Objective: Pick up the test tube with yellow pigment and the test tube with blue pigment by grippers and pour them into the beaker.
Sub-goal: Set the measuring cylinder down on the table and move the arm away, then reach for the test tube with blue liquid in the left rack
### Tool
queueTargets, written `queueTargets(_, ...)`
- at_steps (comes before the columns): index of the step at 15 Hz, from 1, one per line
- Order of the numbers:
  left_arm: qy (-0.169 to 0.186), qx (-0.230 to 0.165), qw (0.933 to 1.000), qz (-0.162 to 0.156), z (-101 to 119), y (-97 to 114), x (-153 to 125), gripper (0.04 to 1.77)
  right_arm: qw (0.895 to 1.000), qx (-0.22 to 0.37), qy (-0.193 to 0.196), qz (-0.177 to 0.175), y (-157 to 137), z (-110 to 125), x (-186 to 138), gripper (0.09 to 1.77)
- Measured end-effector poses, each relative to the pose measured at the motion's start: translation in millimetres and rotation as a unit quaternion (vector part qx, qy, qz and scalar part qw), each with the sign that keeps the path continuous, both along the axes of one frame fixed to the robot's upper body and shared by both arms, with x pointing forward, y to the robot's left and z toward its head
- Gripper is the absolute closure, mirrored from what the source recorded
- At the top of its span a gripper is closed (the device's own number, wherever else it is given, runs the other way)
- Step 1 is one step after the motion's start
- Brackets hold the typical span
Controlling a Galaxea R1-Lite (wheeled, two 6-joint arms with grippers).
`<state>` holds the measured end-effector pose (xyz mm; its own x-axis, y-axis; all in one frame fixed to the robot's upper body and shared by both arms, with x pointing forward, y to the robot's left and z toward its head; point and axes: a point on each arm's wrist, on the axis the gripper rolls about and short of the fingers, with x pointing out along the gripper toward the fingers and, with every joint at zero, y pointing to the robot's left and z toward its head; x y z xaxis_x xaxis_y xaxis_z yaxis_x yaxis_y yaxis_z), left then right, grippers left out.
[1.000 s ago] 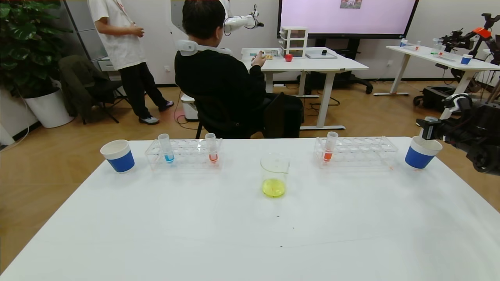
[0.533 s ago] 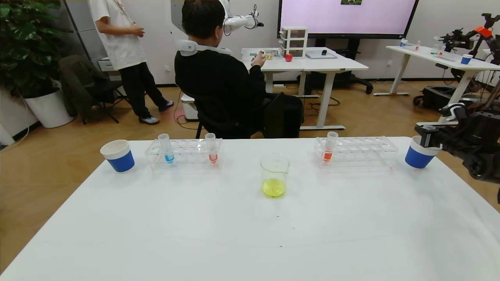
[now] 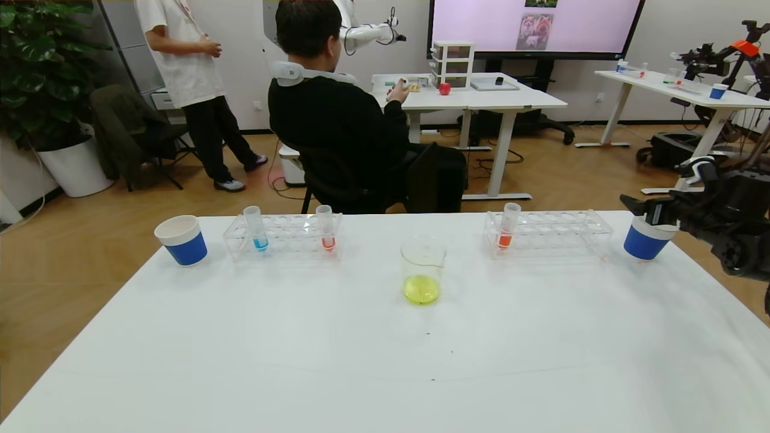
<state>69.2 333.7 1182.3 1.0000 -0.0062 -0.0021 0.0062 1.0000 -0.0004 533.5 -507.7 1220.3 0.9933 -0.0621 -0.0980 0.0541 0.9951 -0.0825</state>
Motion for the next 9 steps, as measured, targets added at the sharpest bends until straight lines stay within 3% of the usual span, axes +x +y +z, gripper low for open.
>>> queueTargets(4,0.000,0.000,1.0000,0.000,0.0,0.0,0.0,0.06,0.999,0.010,-0.026,0.020,43.5,39.8,3.6,0.12)
queueTargets(9,0.000,0.000,1.0000,0.000,0.0,0.0,0.0,0.06,0.993,0.028,-0.064,0.090,164.6,114.0,-15.2,0.12)
